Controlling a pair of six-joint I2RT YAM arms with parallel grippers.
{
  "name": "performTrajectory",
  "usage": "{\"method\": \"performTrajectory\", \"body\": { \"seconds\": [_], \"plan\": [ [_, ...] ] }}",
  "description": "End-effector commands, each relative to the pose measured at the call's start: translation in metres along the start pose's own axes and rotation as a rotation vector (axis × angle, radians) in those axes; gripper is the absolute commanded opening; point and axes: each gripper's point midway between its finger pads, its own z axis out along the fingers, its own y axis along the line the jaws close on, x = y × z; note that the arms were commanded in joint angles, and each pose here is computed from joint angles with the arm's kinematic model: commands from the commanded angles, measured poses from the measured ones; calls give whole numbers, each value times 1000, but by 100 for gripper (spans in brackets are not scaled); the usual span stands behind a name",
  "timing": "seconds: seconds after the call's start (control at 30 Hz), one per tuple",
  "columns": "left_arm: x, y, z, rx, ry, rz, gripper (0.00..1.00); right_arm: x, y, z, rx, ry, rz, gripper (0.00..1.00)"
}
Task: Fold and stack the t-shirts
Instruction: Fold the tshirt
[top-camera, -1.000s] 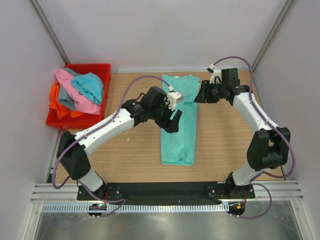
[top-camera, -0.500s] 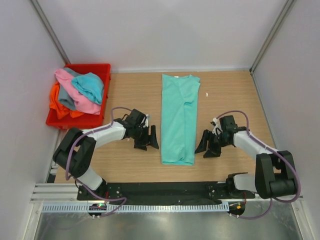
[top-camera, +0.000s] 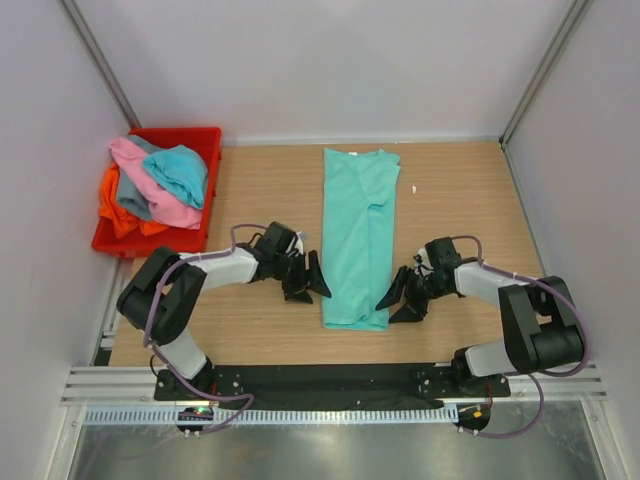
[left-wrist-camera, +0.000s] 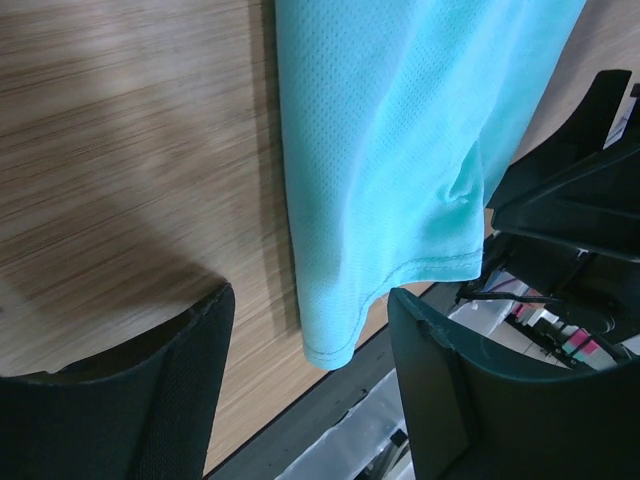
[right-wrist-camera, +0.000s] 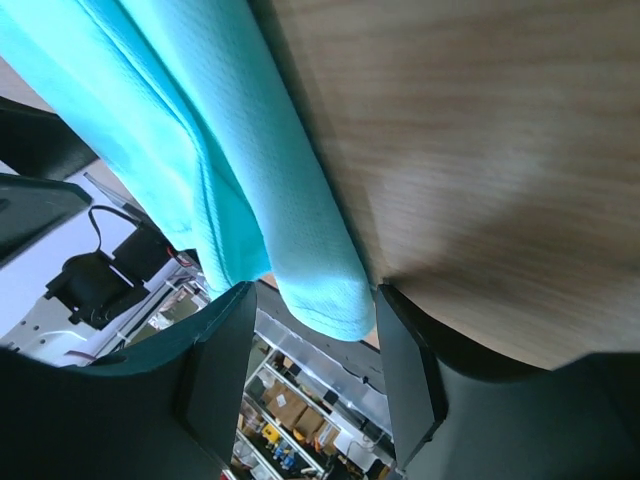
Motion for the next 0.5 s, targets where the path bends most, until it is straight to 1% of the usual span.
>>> {"method": "performTrajectory", "body": {
  "seconds": [0.0, 0.1, 0.2, 0.3, 0.33, 0.47],
  "plan": [
    [9, 11, 15, -34, 31, -15, 62, -18, 25, -2, -68, -41, -26, 57],
    [14, 9, 19, -36, 47, -6, 58, -16, 22, -2, -65, -41, -30, 57],
    [16, 11, 22, -42, 57, -15, 54, -14, 22, -2, -72, -40, -31, 54],
    [22, 15, 23, -52, 72, -24, 50, -13, 21, -2, -67, -35, -31, 47],
    [24, 16, 23, -55, 77, -26, 50, -12, 21, -3, -65, -34, -32, 45],
    [33, 18, 24, -68, 102, -22, 50, -2, 13, -3, -55, -18, -16, 44]
  ]
}}
